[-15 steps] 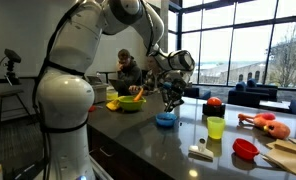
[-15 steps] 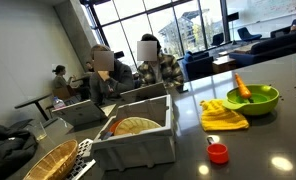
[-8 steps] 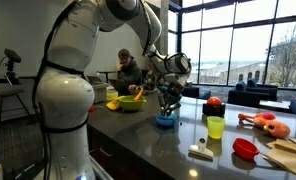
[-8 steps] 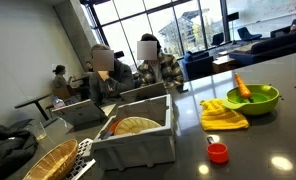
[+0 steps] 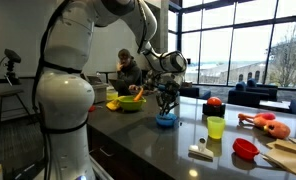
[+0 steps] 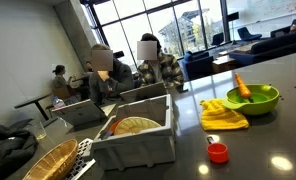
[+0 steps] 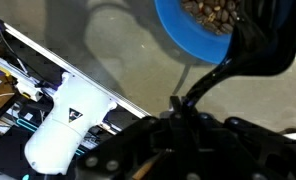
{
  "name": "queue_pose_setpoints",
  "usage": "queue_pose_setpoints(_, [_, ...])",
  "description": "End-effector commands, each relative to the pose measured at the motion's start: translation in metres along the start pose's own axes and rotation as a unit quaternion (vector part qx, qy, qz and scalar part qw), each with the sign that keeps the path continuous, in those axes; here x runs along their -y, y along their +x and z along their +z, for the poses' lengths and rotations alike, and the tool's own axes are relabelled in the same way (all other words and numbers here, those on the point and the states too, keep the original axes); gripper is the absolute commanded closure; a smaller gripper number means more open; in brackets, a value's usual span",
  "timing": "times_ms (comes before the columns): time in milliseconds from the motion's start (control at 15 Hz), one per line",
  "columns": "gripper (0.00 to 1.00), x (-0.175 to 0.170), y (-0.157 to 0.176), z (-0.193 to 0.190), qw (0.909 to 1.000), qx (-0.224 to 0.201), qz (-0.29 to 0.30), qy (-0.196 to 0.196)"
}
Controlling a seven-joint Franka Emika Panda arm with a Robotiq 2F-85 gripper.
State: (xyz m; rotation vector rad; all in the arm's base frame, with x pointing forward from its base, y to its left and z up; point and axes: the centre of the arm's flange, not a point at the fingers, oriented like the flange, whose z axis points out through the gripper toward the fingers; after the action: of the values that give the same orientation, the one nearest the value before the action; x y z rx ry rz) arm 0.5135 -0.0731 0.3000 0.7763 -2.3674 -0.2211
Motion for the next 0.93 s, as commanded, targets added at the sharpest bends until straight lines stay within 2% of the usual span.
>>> queue_pose_setpoints(0, [0.99, -0.017, 0.02, 0.003, 0.9997, 0.018, 0.004, 0.015])
queue_pose_setpoints(867, [0.99, -0.019, 0.022, 0.014, 1.0, 0.009, 0.003, 0.001])
